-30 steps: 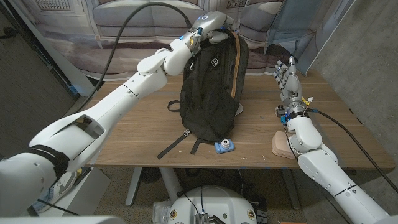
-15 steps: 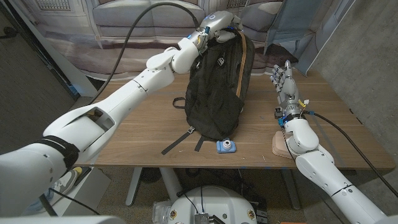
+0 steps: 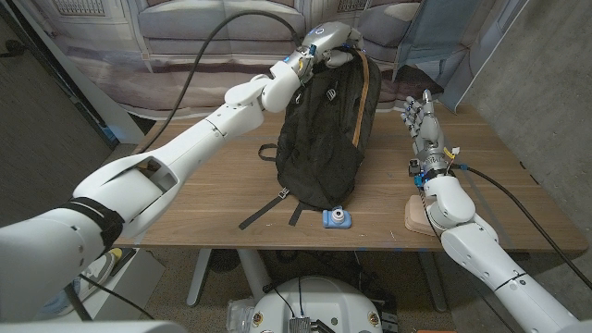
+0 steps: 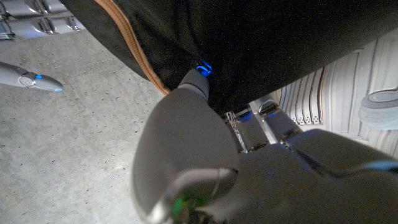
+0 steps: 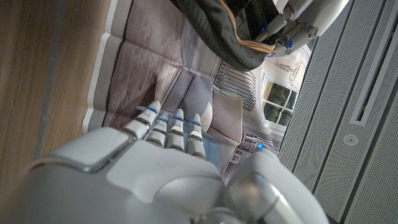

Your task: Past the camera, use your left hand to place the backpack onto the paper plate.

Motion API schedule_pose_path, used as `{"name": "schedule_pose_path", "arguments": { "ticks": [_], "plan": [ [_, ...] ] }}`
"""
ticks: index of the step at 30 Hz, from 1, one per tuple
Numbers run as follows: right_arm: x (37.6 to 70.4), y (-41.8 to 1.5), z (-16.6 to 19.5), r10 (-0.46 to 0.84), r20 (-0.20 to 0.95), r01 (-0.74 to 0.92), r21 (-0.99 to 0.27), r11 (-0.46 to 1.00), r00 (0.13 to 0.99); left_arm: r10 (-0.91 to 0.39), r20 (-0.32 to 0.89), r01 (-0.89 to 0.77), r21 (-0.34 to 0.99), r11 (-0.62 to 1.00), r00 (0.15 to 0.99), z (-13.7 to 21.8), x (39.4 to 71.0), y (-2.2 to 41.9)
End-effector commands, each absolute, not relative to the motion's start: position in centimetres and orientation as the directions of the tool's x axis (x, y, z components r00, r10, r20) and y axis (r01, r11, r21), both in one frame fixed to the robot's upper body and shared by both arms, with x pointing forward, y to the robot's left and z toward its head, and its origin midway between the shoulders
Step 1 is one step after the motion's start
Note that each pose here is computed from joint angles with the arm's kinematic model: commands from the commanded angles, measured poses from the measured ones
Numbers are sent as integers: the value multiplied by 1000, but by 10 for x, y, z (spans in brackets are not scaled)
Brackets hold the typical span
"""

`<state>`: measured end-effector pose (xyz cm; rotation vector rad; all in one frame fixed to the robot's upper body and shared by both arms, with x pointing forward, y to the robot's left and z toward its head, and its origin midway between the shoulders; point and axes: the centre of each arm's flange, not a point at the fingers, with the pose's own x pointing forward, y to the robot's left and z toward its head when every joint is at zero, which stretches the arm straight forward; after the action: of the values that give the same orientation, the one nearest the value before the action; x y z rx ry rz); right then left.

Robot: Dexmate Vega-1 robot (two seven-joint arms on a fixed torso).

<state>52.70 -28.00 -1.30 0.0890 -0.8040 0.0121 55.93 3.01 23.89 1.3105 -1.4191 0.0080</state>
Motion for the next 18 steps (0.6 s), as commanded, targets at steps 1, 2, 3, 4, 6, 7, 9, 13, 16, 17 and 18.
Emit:
{"name": "schedule_pose_path", "arguments": {
  "ticks": [1,2,3,4,6,7,9,13,16,17,18],
  "plan": [
    [530,-278,-12,-12,715,-54,70,996,699,-678,687,-676,631,381,260,229,575,23],
    [531,-278,-13,-12,715,-54,71,996,699,-678,683,-675,638,371,271,229,576,21],
    [531,-278,-13,-12,714,-55,71,996,700,-677,688,-682,629,373,264,228,577,21],
    [531,-278,-13,-13,714,-56,72,996,700,-676,689,-679,629,379,260,227,579,20],
    [531,-278,-13,-14,715,-55,73,996,699,-676,692,-691,619,374,254,226,581,18],
    [531,-278,-13,-14,715,-56,74,996,699,-676,695,-698,611,374,247,226,582,18],
    [532,-278,-14,-15,715,-55,75,996,699,-678,690,-687,621,377,251,226,586,16],
    [532,-279,-16,-19,713,-54,80,995,701,-681,692,-688,616,384,239,225,590,13],
    [533,-279,-17,-23,711,-54,85,995,702,-681,690,-687,619,381,244,224,595,10],
    [534,-279,-18,-24,711,-54,86,995,703,-682,689,-687,620,379,246,224,596,8],
    [534,-280,-18,-25,710,-53,87,995,703,-682,689,-690,618,377,244,223,599,7]
  ]
}}
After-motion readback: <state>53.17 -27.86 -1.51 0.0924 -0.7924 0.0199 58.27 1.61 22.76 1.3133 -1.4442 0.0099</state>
